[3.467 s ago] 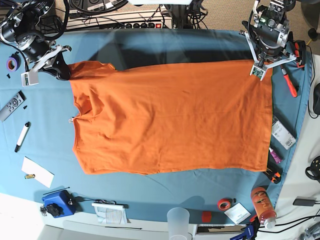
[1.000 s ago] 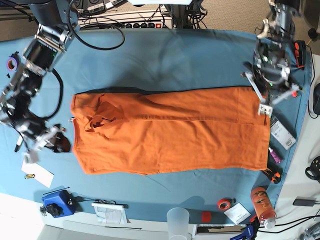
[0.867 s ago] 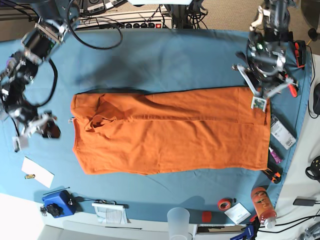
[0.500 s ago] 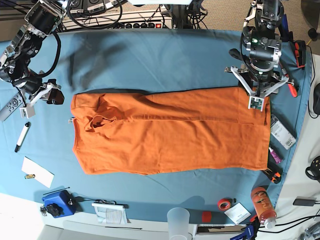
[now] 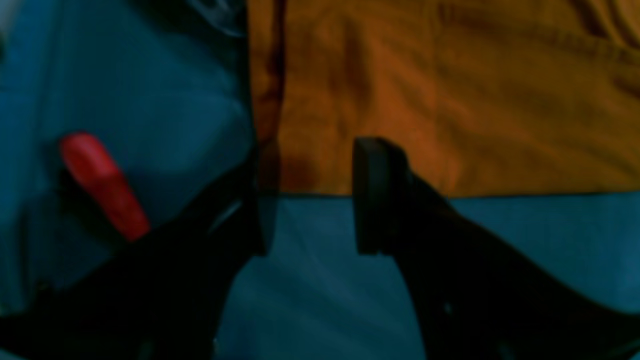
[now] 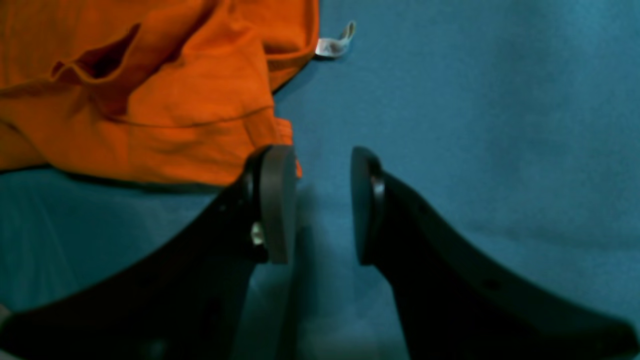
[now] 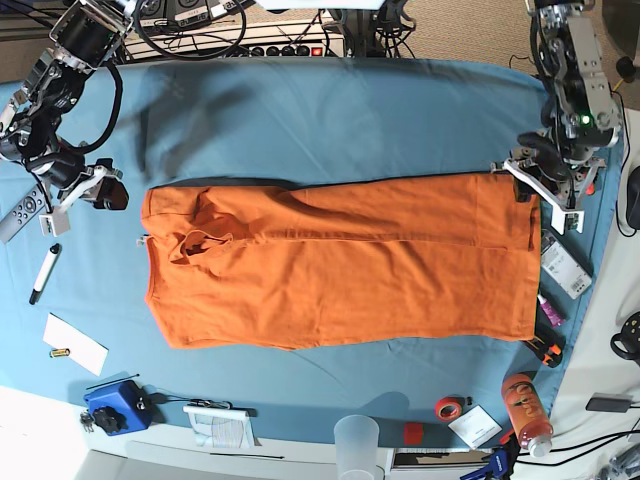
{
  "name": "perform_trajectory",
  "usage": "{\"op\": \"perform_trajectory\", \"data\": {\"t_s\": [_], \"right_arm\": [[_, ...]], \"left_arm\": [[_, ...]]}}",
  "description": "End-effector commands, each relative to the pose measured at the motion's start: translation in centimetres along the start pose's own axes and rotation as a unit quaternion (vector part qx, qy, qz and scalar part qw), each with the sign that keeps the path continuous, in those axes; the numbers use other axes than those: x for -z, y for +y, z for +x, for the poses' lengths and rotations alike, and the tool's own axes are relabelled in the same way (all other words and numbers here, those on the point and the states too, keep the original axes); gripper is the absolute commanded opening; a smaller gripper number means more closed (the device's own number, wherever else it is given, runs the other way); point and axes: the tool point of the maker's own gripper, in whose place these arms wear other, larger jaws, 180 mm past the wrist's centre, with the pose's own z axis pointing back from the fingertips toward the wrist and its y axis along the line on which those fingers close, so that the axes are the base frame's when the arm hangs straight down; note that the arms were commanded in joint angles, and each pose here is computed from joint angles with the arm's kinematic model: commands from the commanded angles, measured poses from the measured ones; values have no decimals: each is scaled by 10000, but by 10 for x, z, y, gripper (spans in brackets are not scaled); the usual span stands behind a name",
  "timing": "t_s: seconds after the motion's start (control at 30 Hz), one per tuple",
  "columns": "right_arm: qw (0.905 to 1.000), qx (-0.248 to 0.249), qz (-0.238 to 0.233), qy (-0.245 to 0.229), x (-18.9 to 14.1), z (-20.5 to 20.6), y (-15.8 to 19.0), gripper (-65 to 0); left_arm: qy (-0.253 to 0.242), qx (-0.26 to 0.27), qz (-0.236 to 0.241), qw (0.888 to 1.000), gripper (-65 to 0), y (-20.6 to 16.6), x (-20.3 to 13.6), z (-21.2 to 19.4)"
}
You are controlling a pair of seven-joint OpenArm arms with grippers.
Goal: Layout the t-shirt on the table in an organized manner, then fold the t-shirt properly
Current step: 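Grasp both ends of the folded edge and pull the shirt taut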
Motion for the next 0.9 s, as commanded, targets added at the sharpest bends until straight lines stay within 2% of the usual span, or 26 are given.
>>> {"op": "perform_trajectory", "data": {"t_s": [0.0,0.13,0.33,0.47,0.73,0.87], "right_arm": [[9995,-140,-34,-272,-7,19,-2,-461],[9995,-140,-34,-270,-7,19,-2,-461],[9997,-138,-32,-216,-7,17,-2,-461],[9997,-98,52,-226,-5,15,3,-461],[9992,152,322,-196,11,2,24,-461],[9996,172,203,-127,16,-5,23,-461]], "left_arm": [[-127,-9,16,9999,-398,3,2,10],[213,-189,-28,9996,-398,7,15,-3],[456,-323,-496,9972,-399,-8,21,-12],[517,-335,-510,9968,-446,-8,21,-14],[649,-308,-524,9960,-448,-9,20,-19],[717,-203,-586,9955,-448,-11,19,-22]]}}
